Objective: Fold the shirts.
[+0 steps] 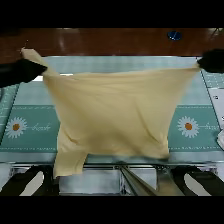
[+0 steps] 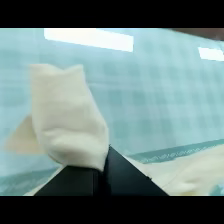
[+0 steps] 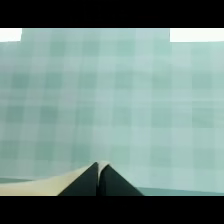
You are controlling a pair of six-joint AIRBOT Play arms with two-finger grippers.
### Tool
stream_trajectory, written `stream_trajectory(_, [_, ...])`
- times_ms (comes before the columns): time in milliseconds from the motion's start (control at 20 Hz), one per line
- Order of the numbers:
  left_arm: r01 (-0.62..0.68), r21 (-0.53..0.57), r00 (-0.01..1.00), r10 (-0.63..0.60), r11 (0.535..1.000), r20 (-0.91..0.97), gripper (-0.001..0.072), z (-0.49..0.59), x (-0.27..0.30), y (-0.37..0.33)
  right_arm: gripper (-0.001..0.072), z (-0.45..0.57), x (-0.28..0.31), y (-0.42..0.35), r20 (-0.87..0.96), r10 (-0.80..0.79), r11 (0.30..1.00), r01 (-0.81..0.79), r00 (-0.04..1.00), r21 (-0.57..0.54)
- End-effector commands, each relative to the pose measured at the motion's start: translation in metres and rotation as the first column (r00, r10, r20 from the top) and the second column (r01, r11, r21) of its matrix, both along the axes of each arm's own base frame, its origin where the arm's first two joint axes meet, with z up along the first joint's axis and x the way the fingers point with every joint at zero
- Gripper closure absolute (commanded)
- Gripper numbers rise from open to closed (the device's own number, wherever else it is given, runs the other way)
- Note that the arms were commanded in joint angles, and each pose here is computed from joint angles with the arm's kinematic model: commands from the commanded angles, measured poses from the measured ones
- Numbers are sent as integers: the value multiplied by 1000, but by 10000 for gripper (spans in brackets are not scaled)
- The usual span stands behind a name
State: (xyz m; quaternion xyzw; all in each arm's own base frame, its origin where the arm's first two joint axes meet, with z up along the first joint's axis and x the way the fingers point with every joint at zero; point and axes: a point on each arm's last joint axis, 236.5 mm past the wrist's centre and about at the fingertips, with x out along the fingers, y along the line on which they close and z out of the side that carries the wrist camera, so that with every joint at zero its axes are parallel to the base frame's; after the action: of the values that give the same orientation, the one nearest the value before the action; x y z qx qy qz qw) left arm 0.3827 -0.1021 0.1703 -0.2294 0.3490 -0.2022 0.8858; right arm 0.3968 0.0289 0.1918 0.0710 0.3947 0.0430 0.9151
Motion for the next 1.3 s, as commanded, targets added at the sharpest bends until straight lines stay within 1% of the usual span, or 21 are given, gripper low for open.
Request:
stream_trajectory(0, [-19, -15, 996, 18, 1000, -89, 691, -77, 76, -29, 685, -74, 69, -5, -138, -32, 996, 42, 990, 74])
stream_trajectory(150, [-40, -68, 978, 25, 997, -207, 691, -115, 127, -42, 684, -106, 111, -16, -215, -73, 972, 118, 974, 202])
stream_trajectory(200, [-33, -83, 970, 12, 996, -244, 691, -123, 136, -45, 684, -116, 117, -17, -245, -71, 961, 133, 967, 243])
stream_trajectory(300, [29, -94, 952, -57, 995, -300, 689, -136, 141, -55, 683, -135, 121, -21, -296, -74, 943, 164, 952, 290])
stream_trajectory(350, [62, -100, 941, -91, 993, -325, 599, -138, 140, -57, 588, -142, 121, -29, -313, -87, 939, 183, 946, 292])
stream_trajectory(400, [91, -108, 928, -123, 990, -352, 328, -139, 136, -56, 349, -144, 120, -37, -320, -100, 937, 198, 942, 289])
stream_trajectory(450, [120, -104, 910, -151, 987, -385, 196, -138, 128, -49, 296, -143, 119, -51, -316, -121, 941, 210, 941, 265])
stream_trajectory(500, [130, -74, 895, -149, 989, -420, 196, -137, 121, -32, 296, -141, 112, -68, -323, -146, 947, 227, 935, 226])
stream_trajectory(600, [121, 14, 843, -95, 993, -530, 197, -139, 96, 23, 298, -133, 82, -102, -374, -190, 955, 260, 908, 145])
stream_trajectory(700, [115, 97, 772, -27, 989, -635, 197, -142, 55, 80, 298, -135, 31, -132, -475, -197, 973, 232, 858, 16])
stream_trajectory(750, [103, 137, 729, 19, 985, -684, 197, -147, 29, 105, 298, -140, 5, -144, -509, -232, 967, 254, 829, -27])
stream_trajectory(800, [69, 164, 697, 70, 984, -714, 197, -154, 2, 124, 298, -147, -12, -143, -512, -245, 958, 286, 824, 1])
stream_trajectory(850, [25, 167, 675, 106, 986, -730, 197, -162, -22, 133, 298, -159, -26, -130, -500, -241, 947, 314, 832, 67])
stream_trajectory(950, [-71, 143, 617, 156, 987, -772, 197, -189, -78, 139, 299, -186, -56, -100, -479, -216, 924, 336, 851, 181])
stream_trajectory(1000, [-138, 101, 595, 164, 985, -787, 197, -202, -100, 134, 299, -197, -71, -88, -475, -218, 903, 361, 853, 232])
stream_trajectory(1050, [-218, 21, 603, 152, 976, -783, 198, -211, -113, 124, 298, -203, -83, -77, -475, -210, 880, 377, 854, 289])
stream_trajectory(1100, [-260, -63, 619, 116, 964, -776, 198, -218, -123, 111, 298, -205, -91, -68, -470, -200, 857, 386, 860, 341])
stream_trajectory(1150, [-272, -110, 605, 81, 956, -792, 198, -228, -139, 101, 298, -205, -98, -65, -465, -203, 832, 402, 862, 381])
stream_trajectory(1250, [-237, -125, 554, 29, 963, -832, 198, -253, -170, 85, 298, -202, -111, -66, -464, -212, 805, 423, 860, 416])
